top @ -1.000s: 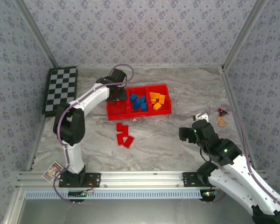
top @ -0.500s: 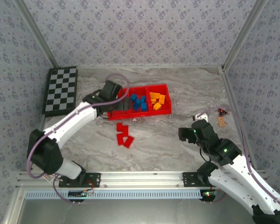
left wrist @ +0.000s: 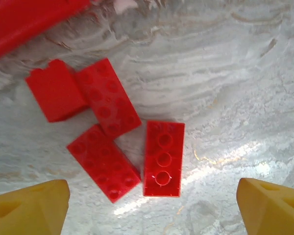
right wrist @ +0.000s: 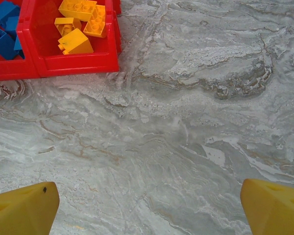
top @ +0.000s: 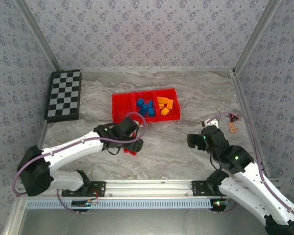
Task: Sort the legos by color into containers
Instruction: Pick up the lego from the middle-left of the table.
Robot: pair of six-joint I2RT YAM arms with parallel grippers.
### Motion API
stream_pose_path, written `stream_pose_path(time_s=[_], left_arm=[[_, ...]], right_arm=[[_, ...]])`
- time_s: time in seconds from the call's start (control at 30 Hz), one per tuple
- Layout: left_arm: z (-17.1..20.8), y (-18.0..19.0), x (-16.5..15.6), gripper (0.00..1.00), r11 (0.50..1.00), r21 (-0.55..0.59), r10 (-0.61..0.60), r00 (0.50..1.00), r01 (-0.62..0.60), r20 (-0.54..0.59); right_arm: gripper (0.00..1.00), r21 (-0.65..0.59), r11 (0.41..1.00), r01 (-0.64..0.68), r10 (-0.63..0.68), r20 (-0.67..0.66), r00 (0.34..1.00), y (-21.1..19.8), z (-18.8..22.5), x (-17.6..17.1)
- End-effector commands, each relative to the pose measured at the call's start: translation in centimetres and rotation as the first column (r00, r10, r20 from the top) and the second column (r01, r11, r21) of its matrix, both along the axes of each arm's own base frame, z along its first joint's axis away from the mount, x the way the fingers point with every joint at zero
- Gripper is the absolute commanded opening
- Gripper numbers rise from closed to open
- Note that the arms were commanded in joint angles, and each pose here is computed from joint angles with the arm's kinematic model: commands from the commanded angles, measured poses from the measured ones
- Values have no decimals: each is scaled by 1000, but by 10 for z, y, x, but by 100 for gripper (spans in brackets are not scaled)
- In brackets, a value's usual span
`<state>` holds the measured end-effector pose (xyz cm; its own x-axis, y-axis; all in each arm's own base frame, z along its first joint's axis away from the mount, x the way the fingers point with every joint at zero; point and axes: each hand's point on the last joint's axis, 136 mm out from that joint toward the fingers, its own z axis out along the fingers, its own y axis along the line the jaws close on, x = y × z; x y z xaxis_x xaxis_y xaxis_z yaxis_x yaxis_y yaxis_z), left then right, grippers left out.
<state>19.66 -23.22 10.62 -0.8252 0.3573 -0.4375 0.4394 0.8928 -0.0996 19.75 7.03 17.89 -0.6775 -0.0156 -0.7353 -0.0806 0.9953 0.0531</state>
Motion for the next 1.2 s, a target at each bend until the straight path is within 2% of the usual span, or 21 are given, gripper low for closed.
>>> stream_pose_path(time_s=[0.0,0.13,0.33,0.73,0.83,1.17], left_arm=[[-14,-9,-10,85,996,67,-62,996,66,-57],[-33,-17,-16,81,981,155,-99,989,115,-109],[-52,-27,-17,70,969,204,-104,982,136,-159],[-68,-22,-6,65,947,303,-63,985,109,-158],[-71,-19,-3,65,945,313,-39,986,90,-164],[-77,-11,-2,53,957,286,13,982,43,-189]], right_arm=[[97,-33,999,21,-20,5,1000,-7,-1,1],[97,-36,999,29,-29,10,1000,-8,0,1],[97,-38,999,31,-31,10,999,-9,0,1],[97,-37,999,31,-31,10,999,-9,0,1],[97,-40,999,32,-31,10,999,-9,0,1],[97,-39,999,36,-35,13,999,-10,0,1]])
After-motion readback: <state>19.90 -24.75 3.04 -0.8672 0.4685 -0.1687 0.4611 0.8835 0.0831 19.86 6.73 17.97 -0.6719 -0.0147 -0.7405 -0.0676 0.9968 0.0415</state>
